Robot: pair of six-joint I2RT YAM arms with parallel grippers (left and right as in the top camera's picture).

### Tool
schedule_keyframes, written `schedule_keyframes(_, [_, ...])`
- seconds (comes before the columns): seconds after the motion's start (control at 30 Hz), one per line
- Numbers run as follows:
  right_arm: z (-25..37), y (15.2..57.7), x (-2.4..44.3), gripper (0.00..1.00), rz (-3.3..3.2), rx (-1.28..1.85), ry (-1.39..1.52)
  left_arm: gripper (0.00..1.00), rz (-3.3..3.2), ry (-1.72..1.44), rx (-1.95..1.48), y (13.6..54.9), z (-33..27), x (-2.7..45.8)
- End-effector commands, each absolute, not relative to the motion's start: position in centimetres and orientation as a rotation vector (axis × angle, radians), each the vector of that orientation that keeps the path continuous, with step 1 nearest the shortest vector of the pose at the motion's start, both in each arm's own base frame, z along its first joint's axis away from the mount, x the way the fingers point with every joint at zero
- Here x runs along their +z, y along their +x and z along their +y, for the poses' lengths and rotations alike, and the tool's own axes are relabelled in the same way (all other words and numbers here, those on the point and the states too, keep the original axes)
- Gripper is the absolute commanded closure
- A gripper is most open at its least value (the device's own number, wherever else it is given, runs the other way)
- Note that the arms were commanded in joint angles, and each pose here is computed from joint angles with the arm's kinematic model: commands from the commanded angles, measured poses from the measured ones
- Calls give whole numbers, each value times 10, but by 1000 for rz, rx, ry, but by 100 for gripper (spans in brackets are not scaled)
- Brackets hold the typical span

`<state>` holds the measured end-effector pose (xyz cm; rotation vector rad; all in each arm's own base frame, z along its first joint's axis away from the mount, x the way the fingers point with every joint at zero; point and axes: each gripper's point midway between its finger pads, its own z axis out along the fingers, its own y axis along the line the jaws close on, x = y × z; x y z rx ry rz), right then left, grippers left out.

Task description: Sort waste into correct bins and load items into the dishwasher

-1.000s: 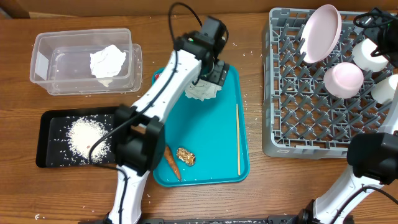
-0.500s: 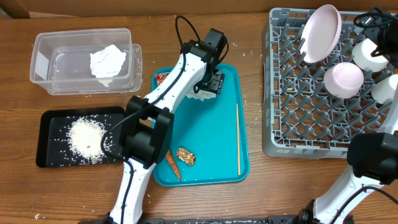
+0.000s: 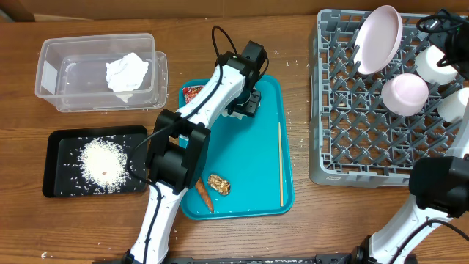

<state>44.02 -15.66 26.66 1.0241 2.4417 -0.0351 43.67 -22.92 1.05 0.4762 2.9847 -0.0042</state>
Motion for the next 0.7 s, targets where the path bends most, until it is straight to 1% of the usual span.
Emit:
schedule_keyframes(0.0, [-155, 442, 273, 0, 2422, -28, 1017, 72, 2988, 515, -13, 437, -229, 7])
schedule_keyframes(0.03, [-155, 442, 273, 0, 2422, -28, 1017, 83, 2991, 515, -12, 436, -228, 7])
schedule_keyframes(0.07, [-155, 442, 273, 0, 2422, -28, 1017, 91, 2998, 508, -10, 435, -228, 7])
schedule_keyframes(0.1, [-155, 442, 273, 0, 2422, -28, 1017, 96, 3006, 499, -7, 433, -227, 8])
schedule_keyframes(0.23, [-155, 442, 273, 0, 2422, -28, 1017, 96, 3040, 459, 4, 425, -225, 18])
schedule_keyframes(0.37, [-155, 442, 273, 0, 2422, -28, 1017, 96, 3050, 474, -37, 414, -231, 46])
schedule_keyframes(0.53, [-155, 442, 273, 0, 2422, -28, 1017, 96, 2968, 489, -186, 404, -252, 107])
schedule_keyframes(0.67, [-155, 442, 273, 0, 2422, -28, 1017, 96, 2865, 481, -244, 401, -253, 156])
